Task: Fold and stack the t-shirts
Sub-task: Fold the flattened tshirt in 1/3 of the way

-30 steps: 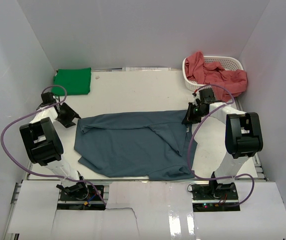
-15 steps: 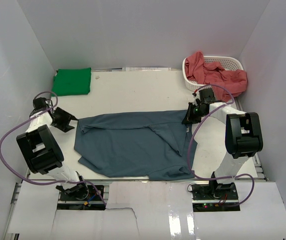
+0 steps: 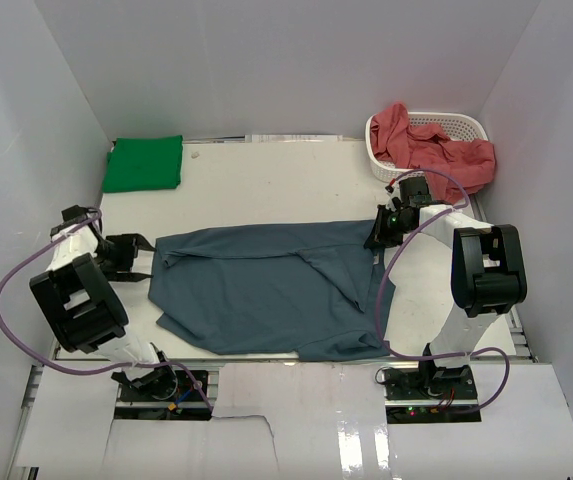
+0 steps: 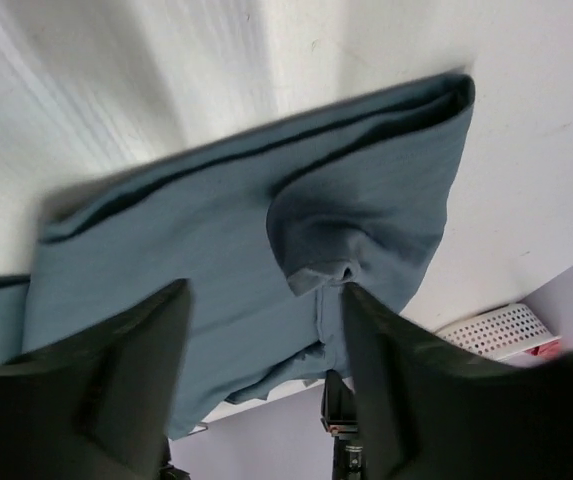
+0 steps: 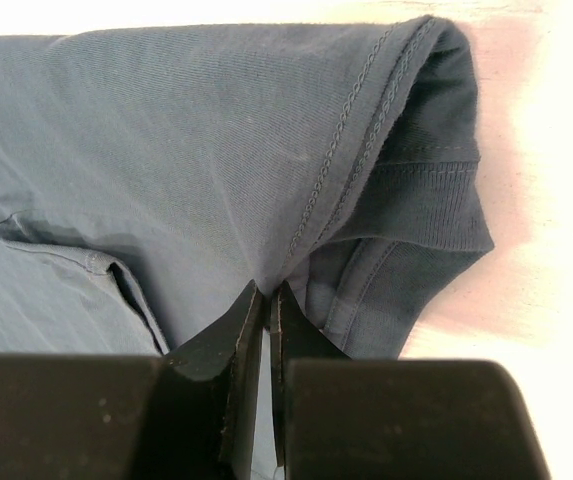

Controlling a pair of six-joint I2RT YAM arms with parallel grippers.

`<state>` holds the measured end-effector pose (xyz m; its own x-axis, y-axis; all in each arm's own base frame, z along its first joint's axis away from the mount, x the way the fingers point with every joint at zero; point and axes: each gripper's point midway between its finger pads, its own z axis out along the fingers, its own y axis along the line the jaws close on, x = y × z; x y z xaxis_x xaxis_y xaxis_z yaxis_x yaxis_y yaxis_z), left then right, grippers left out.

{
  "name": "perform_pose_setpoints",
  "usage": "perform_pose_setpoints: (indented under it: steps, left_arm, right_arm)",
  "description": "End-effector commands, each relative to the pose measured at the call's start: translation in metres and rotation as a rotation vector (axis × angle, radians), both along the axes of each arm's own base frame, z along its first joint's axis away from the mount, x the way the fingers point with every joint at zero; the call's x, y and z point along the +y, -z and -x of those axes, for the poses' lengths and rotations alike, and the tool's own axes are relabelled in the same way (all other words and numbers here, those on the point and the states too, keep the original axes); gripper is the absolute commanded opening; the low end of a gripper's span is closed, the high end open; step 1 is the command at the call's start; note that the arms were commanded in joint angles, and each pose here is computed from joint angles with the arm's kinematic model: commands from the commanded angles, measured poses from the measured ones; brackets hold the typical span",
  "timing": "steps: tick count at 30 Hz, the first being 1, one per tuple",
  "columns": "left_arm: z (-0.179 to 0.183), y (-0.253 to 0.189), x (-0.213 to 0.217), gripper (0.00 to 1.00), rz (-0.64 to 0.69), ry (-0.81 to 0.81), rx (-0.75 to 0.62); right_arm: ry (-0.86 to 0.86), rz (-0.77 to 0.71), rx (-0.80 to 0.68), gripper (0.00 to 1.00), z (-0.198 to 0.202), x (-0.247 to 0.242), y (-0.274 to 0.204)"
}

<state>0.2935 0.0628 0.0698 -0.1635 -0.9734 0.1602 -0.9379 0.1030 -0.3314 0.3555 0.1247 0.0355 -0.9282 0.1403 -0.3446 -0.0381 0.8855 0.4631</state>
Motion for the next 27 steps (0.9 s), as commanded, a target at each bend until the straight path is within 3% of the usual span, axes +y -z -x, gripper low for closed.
perform_pose_setpoints:
  steps: [1,3,6,8,14,17,27]
  left_arm:
    - [-0.003,-0.038,0.000,0.78,-0.001,-0.132,-0.043]
    - [-0.005,-0.046,-0.001,0.91,0.006,-0.157,-0.071]
    - [-0.005,-0.054,0.001,0.98,-0.019,-0.190,-0.094]
    - [-0.001,-0.054,0.001,0.98,-0.013,-0.245,-0.081]
    - [0.016,-0.039,-0.022,0.84,0.119,-0.326,-0.013]
    - [0.027,-0.031,-0.031,0.84,0.163,-0.393,0.033]
    - [0.018,-0.031,-0.031,0.83,0.191,-0.452,0.043]
  right_arm:
    - [-0.006,-0.008,-0.044,0.08,-0.007,-0.001,-0.008]
    - [-0.007,-0.010,-0.044,0.08,-0.006,0.000,-0.008]
    - [-0.006,-0.002,-0.051,0.08,-0.006,-0.002,-0.009]
    - [-0.006,-0.001,-0.055,0.08,-0.006,-0.002,-0.010]
    - [-0.009,-0.009,-0.059,0.08,-0.006,-0.001,-0.012]
    - [-0.009,-0.007,-0.065,0.08,-0.007,-0.001,-0.014]
    - [-0.016,-0.023,-0.069,0.08,-0.007,0.002,-0.015]
